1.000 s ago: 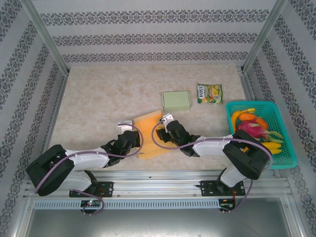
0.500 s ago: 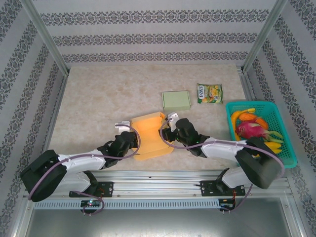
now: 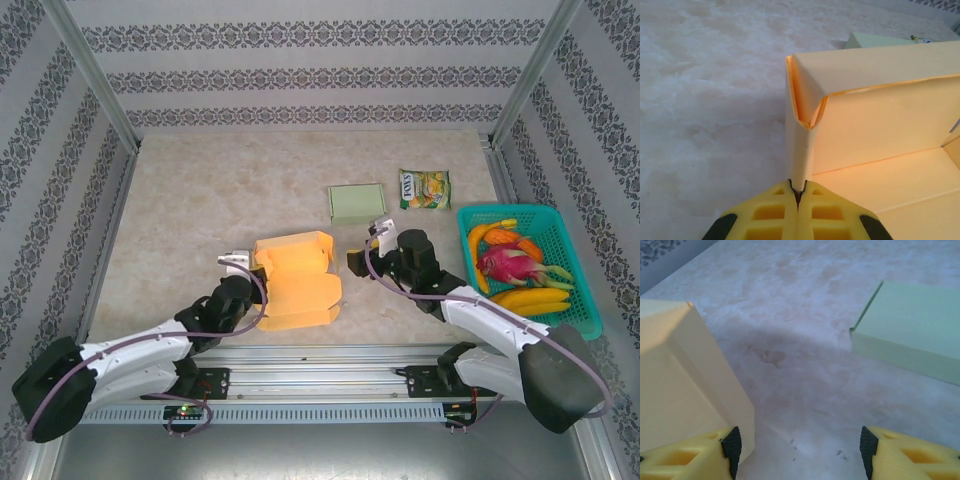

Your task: Fold the paper box

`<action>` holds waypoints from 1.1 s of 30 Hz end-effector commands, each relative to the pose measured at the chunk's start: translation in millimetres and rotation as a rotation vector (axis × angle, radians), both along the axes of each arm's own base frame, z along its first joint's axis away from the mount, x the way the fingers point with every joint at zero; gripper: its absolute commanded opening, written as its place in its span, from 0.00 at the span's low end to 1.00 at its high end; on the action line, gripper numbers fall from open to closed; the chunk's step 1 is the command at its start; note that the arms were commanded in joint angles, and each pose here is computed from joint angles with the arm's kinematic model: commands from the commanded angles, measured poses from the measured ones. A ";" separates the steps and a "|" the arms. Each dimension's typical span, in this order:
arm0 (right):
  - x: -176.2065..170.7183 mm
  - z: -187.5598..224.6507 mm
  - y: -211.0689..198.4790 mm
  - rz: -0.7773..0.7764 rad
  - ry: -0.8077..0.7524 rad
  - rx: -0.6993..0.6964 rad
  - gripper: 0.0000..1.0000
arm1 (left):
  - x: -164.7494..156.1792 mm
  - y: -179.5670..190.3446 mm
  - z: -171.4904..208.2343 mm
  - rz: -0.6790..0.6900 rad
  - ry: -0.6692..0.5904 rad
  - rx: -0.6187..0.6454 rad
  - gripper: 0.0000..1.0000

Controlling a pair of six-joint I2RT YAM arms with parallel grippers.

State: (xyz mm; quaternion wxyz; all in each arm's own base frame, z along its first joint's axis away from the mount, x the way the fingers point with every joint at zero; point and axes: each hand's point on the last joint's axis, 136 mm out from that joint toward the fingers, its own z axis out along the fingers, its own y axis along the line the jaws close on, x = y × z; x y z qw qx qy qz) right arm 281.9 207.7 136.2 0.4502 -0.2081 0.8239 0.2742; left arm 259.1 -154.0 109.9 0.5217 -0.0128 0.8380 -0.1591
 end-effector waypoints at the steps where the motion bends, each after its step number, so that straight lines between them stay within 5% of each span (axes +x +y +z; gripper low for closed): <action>1: -18.9 6.8 27.6 0.190 0.008 0.073 0.65 | -3.4 -2.5 9.9 -0.044 -0.042 -0.012 0.00; 13: -54.8 25.0 61.7 0.415 -0.083 0.077 0.65 | -8.2 -8.7 15.5 -0.096 -0.054 -0.028 0.00; 24: -36.9 29.3 59.2 0.292 -0.134 0.007 0.58 | -11.9 -24.4 19.7 -0.185 -0.060 -0.041 0.00; 33: -2.3 23.4 44.9 0.011 -0.197 -0.139 0.43 | -6.5 -34.5 11.6 -0.194 -0.016 -0.041 0.00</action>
